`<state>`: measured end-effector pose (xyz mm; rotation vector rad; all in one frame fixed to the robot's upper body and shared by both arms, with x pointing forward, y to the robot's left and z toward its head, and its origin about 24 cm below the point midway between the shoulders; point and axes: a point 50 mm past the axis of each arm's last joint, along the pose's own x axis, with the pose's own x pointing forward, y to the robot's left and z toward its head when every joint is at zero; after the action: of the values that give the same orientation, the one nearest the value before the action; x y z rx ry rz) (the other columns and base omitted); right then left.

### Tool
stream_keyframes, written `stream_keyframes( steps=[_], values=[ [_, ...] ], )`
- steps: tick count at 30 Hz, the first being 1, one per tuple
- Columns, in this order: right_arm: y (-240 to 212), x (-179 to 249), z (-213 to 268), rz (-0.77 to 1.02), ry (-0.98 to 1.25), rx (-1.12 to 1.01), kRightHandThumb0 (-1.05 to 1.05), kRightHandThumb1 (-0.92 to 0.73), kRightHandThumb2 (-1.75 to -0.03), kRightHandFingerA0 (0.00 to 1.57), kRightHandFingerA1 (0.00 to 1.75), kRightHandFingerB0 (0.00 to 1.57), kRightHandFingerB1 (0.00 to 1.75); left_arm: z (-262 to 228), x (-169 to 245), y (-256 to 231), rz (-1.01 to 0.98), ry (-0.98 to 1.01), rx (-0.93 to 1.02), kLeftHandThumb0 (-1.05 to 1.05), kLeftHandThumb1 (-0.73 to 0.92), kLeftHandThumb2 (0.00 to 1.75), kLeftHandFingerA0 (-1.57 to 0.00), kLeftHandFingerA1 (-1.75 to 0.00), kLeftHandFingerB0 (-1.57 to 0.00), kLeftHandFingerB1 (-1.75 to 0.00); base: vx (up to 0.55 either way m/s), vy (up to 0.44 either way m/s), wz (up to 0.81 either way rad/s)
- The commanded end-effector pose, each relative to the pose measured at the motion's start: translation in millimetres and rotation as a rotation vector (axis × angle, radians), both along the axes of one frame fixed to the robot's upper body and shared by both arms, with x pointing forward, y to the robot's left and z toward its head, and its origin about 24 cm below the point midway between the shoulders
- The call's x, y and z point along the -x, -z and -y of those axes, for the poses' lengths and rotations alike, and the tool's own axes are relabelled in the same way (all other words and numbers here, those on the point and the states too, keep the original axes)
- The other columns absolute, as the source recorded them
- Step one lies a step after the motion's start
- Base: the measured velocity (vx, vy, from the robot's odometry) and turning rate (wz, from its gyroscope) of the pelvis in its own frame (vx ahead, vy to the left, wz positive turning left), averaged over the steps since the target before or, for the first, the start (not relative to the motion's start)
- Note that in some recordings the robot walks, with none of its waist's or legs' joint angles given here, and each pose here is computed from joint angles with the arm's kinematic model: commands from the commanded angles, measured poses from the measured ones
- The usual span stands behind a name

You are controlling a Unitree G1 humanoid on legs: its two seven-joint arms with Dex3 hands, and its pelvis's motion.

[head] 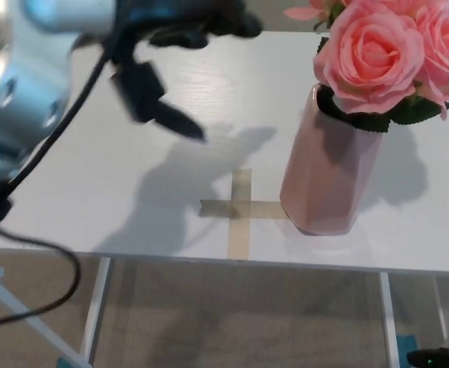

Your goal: Use the left hand to pick up the rose and then lift and insert it into the pink vase.

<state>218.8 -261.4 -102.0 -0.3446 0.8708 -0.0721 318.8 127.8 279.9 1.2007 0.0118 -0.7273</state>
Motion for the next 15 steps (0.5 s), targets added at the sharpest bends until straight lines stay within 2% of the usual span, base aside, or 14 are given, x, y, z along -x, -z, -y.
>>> stream_keyframes(
  steps=[1, 2, 3, 4, 10, 15],
  values=[
    [6, 13, 5, -0.036, -0.005, 0.011, -0.33, -0.66, -0.59, 0.58, 0.41, 0.53, 0.39, -37, 22, 16, 0.08, -0.037, 0.109, -0.68, 0.38, 0.73, -0.06, -0.3, -0.23, -0.38, 0.0, 0.0, 0.0],
    [6, 14, 5, -0.039, -0.005, 0.013, -0.33, -0.66, -0.59, 0.58, 0.41, 0.53, 0.39, -42, 26, 19, 0.086, -0.041, 0.129, -0.68, 0.38, 0.73, -0.06, -0.3, -0.23, -0.38, 0.0, 0.0, 0.0],
    [7, 16, 5, -0.042, -0.002, 0.014, -0.33, -0.66, -0.59, 0.58, 0.41, 0.54, 0.39, -49, 32, 23, 0.085, -0.046, 0.151, -0.68, 0.44, 0.55, -0.12, -0.27, -0.34, -0.32, 0.0, 0.0, 0.0],
    [8, 19, 6, -0.046, -0.001, 0.017, -0.33, -0.66, -0.59, 0.58, 0.41, 0.55, 0.39, -56, 41, 28, 0.088, -0.05, 0.181, -0.71, 0.39, 0.72, -0.09, -0.34, -0.3, -0.39, 0.0, 0.0, 0.0],
    [12, 26, 7, -0.069, 0.009, 0.032, -0.33, -0.65, -0.59, 0.6, 0.42, 0.57, 0.4, -87, 91, 40, 0.123, -0.053, 0.296, -0.66, 0.39, 0.7, -0.08, -0.35, -0.31, -0.4, 0.0, 0.0, 0.0],
    [14, 28, 5, -0.073, 0.01, 0.029, -0.33, -0.66, -0.59, 0.6, 0.41, 0.54, 0.39, -107, 135, 55, 0.123, -0.071, 0.38, -0.65, 0.38, 0.68, -0.13, -0.37, -0.34, -0.4, 0.0, 0.0, 0.0]
  ],
)
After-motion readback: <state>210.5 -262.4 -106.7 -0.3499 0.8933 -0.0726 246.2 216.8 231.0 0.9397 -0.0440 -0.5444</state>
